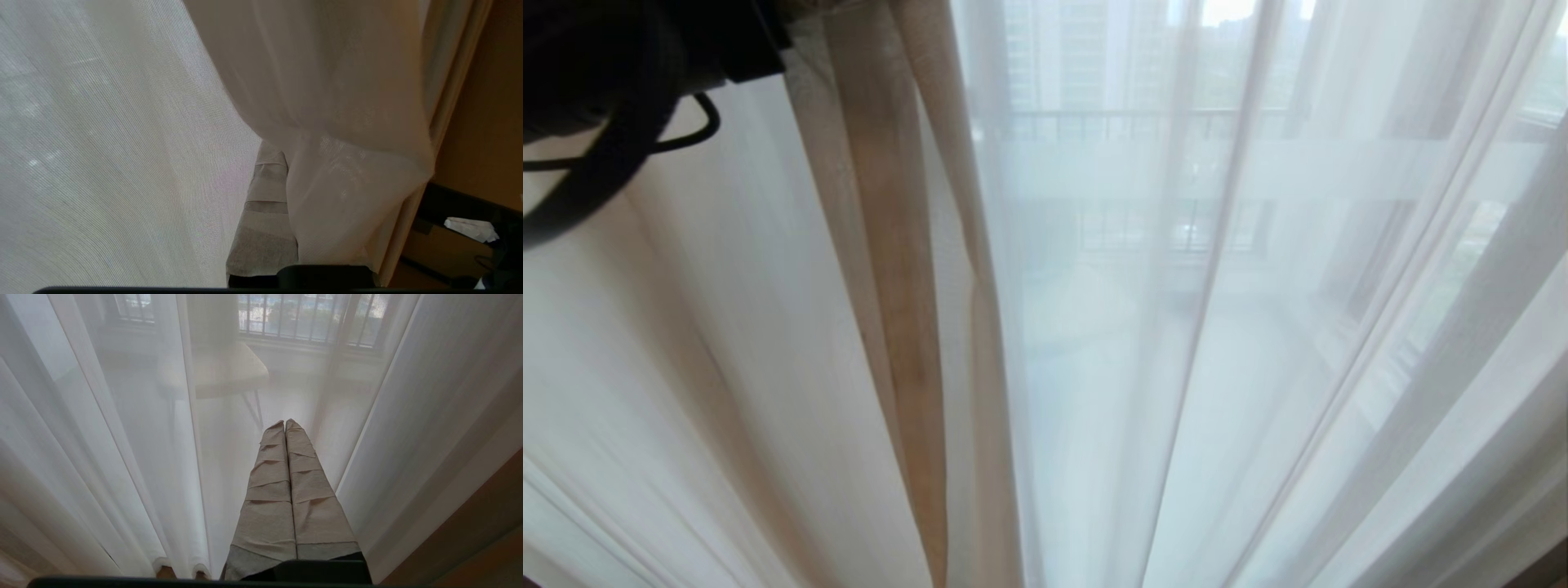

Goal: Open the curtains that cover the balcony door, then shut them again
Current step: Close the inner curtains on both sides

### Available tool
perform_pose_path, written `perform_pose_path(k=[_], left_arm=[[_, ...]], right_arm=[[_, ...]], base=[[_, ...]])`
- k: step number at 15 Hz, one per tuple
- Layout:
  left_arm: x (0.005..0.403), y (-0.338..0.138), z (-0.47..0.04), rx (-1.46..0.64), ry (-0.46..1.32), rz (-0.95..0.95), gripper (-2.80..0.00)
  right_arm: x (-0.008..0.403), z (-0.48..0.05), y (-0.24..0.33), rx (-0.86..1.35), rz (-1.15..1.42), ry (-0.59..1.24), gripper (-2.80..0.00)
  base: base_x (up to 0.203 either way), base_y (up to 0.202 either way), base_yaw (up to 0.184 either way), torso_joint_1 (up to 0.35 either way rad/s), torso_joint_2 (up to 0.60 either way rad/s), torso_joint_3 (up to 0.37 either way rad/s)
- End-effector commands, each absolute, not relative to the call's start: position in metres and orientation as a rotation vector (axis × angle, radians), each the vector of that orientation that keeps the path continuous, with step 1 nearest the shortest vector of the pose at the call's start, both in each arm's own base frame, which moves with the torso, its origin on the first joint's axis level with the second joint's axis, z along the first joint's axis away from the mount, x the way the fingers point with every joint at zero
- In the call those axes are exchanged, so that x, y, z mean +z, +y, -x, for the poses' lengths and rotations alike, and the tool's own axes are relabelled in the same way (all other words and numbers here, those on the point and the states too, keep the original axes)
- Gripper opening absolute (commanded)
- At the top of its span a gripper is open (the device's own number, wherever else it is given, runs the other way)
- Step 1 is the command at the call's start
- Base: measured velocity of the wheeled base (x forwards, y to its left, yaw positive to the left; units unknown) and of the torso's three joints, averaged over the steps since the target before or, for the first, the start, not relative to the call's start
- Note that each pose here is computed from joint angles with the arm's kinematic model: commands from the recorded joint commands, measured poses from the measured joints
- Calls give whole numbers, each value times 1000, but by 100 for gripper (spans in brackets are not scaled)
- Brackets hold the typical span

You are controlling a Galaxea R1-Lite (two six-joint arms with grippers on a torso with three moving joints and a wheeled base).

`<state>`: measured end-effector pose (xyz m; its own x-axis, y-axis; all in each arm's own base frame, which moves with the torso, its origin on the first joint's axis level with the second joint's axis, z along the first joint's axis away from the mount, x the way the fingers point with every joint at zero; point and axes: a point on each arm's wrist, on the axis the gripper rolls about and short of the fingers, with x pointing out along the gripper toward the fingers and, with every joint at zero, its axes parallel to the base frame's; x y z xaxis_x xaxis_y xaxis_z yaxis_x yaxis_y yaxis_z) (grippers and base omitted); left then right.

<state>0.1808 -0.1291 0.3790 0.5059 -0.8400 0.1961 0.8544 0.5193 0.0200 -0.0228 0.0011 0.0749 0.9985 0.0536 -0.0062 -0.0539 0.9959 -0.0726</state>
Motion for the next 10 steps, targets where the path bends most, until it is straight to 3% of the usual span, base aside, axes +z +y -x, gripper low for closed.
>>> perform_pose_path(k=[1,10], left_arm=[[375,-168,-186,-1093,-159,99,-280],[370,-179,-185,-1088,-132,107,-280]], right_arm=[[75,23,1,55,73,3,-280],[75,23,1,54,73,4,-280]], base=[[0,0,0,0,0,0],[0,0,0,0,0,0]])
